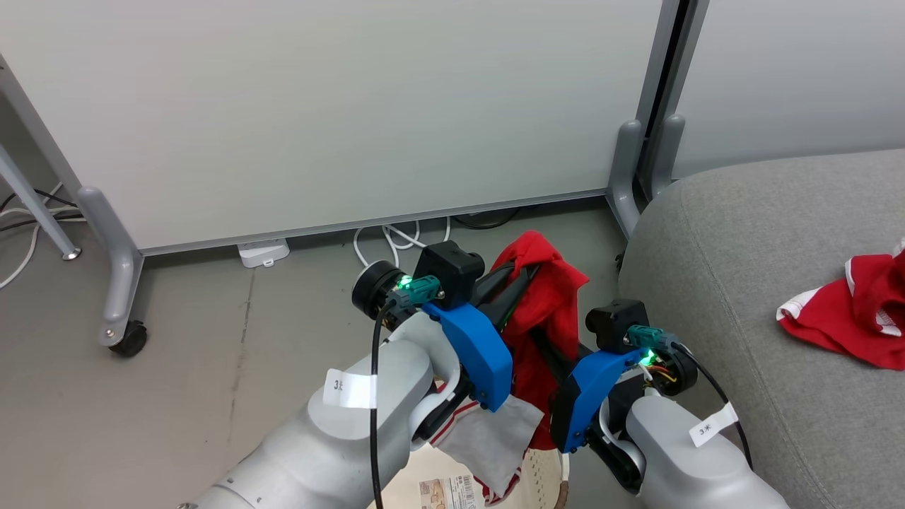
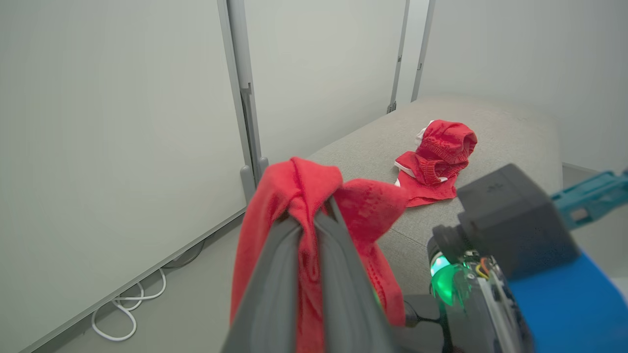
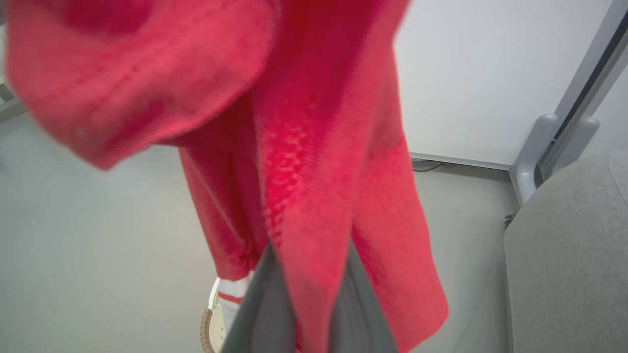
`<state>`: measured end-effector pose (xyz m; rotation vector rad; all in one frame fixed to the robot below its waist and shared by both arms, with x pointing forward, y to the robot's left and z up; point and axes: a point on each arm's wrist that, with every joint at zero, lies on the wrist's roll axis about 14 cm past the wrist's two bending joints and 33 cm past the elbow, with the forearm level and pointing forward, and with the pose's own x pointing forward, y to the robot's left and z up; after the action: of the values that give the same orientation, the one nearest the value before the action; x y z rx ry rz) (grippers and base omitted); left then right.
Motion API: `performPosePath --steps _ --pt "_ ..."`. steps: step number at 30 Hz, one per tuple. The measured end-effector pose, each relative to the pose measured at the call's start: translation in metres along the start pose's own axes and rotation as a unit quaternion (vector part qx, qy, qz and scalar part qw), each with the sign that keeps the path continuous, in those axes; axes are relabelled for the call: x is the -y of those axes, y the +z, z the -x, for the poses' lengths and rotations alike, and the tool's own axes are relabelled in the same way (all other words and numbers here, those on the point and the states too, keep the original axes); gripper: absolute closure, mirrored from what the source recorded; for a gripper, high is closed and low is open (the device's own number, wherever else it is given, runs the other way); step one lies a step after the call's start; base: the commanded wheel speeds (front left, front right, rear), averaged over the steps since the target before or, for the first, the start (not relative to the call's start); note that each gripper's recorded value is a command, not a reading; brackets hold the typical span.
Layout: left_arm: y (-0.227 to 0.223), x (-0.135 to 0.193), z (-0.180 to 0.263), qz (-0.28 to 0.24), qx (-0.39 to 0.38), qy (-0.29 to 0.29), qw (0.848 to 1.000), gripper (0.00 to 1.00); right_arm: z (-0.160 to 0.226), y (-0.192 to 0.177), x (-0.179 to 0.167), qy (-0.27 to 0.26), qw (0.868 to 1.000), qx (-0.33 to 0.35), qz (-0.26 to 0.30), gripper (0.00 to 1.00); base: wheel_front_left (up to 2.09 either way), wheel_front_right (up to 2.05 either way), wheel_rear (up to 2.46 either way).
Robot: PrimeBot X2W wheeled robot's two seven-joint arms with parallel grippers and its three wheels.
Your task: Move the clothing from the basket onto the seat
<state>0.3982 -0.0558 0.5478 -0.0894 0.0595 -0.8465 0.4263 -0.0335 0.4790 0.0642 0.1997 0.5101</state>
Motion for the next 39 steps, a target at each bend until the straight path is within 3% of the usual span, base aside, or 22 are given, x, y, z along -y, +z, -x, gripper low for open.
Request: performPosePath --steps 18,22,24,26,39 --pt "0.0002 -0.0012 -0.0023 0.001 0.0 0.002 1.0 0.98 0.0026 -0.0002 0.0036 -0.007 1.0 0.002 -0.012 1.0 0.0 0.0 0.0" --pt "0.0015 -0.0015 -0.0023 -0.003 0.001 0.002 1.0 0.8 0.0029 -0.0001 0.0033 -0.006 1.0 0.002 -0.013 1.0 0.0 0.0 0.0" --pt "0.0023 -0.0016 -0.0024 -0.006 0.002 0.002 1.0 0.59 0.003 0.0006 0.0034 -0.007 1.0 0.003 -0.014 1.0 0.0 0.0 0.0" --pt "0.0027 -0.0016 -0.0024 -0.007 0.003 0.002 1.0 0.02 0.0031 0.0015 0.0034 -0.007 1.0 0.004 -0.015 1.0 0.0 0.0 0.0" --pt "0.0007 -0.0088 0.0 0.004 0.008 0.019 1.0 0.0 0.0024 0.0041 0.0071 -0.013 1.0 0.009 -0.023 1.0 0.0 0.0 0.0"
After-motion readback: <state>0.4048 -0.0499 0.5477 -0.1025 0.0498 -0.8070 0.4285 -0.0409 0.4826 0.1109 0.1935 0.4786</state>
